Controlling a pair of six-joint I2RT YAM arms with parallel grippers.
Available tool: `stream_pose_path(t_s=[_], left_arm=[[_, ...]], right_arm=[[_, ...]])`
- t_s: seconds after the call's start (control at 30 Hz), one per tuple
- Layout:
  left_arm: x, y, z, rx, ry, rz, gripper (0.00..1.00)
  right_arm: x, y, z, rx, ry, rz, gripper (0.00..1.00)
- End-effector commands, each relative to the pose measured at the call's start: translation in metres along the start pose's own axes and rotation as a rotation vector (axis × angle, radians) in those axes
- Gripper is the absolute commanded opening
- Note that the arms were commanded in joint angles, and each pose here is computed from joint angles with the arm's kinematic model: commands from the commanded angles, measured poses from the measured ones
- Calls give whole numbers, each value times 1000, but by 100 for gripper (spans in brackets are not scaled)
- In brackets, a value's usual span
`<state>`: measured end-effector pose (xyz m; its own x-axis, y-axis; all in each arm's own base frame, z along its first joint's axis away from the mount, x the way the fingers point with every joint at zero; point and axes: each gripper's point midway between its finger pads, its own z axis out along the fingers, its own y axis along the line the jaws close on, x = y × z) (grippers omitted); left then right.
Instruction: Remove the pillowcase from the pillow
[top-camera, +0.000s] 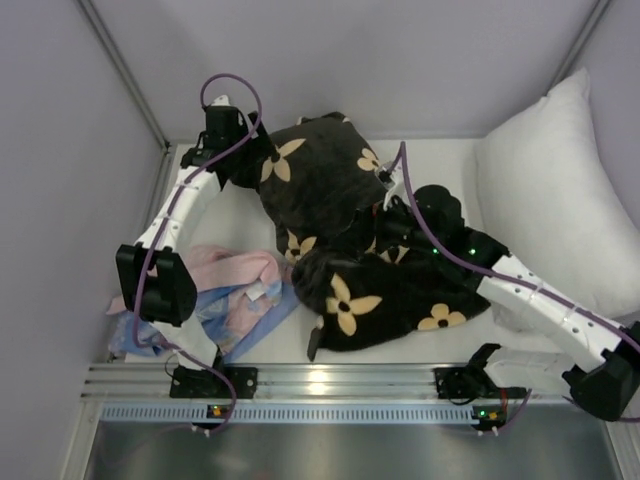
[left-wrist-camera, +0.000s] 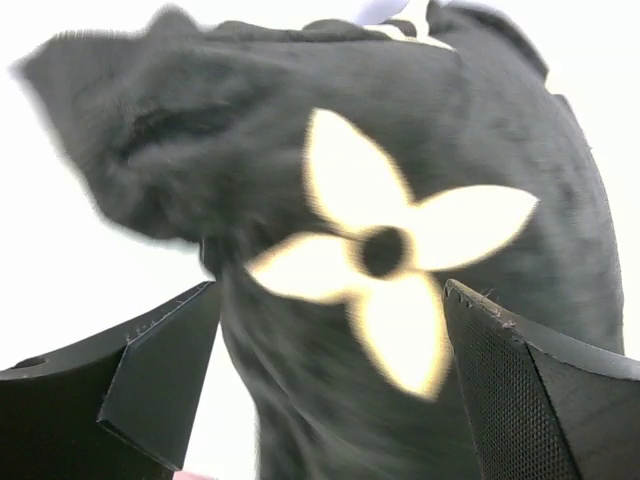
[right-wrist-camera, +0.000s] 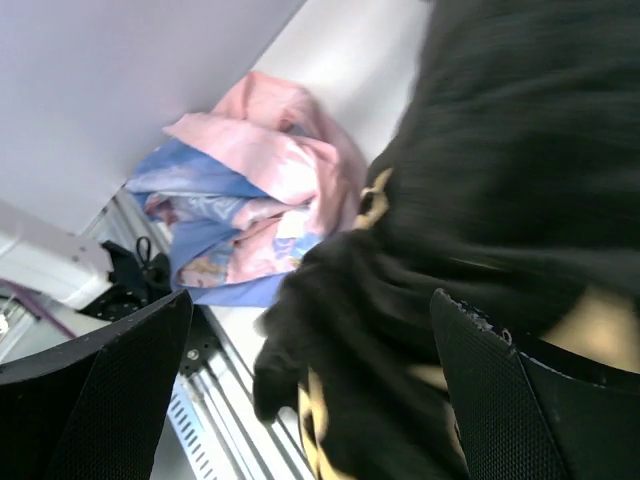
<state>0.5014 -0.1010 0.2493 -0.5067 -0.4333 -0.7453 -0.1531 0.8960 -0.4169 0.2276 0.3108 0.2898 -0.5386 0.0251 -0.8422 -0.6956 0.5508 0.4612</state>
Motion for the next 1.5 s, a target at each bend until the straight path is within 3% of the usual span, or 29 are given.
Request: stream_pose_path(t_s=[0.0,0.13,0.17,0.27,0.3,0.37,0.4,0.5,0.7,0.87,1.0,1.33,1.43,1.47], left_arm=[[-14,10,-51,-68,-80,-11,96],[-3,10,-90,-36,-100,3,95],[11,3,-95,18,-59,11,94],[36,-50,-129,237,2,107,91],[63,-86,-146,335,39,190,91],[91,-122,-174,449,52,334,92],[126,-148,-196,546,102,408,92],[189,-172,-224,625,155,565,93],[262,-164,-234,488,98,807,94],[278,-163,-247,290,-129,980,96],[316,-163,-241,234,-155,1106,98],[313,-161,-212,126,-140,1073,96],[306,-158,-206,149,-91,1024,86],[300,-157,-205,152,-88,1010,75]], right_arm=[[11,-25,-36,162,-6,-18,98],[19,-53,-81,355,-61,8,98],[27,-58,-88,383,-48,17,98],[33,-68,-110,456,-87,59,97],[31,-74,-118,497,-122,93,96],[39,-85,-123,556,-128,140,96],[43,-88,-126,580,-124,161,96],[45,-105,-136,686,-175,252,98],[37,-125,-176,841,-309,311,99],[32,-124,-208,864,-404,352,99],[26,-117,-227,858,-442,356,99],[21,-114,-248,868,-486,337,99],[22,-115,-254,879,-492,326,99],[22,-115,-256,878,-497,324,100]])
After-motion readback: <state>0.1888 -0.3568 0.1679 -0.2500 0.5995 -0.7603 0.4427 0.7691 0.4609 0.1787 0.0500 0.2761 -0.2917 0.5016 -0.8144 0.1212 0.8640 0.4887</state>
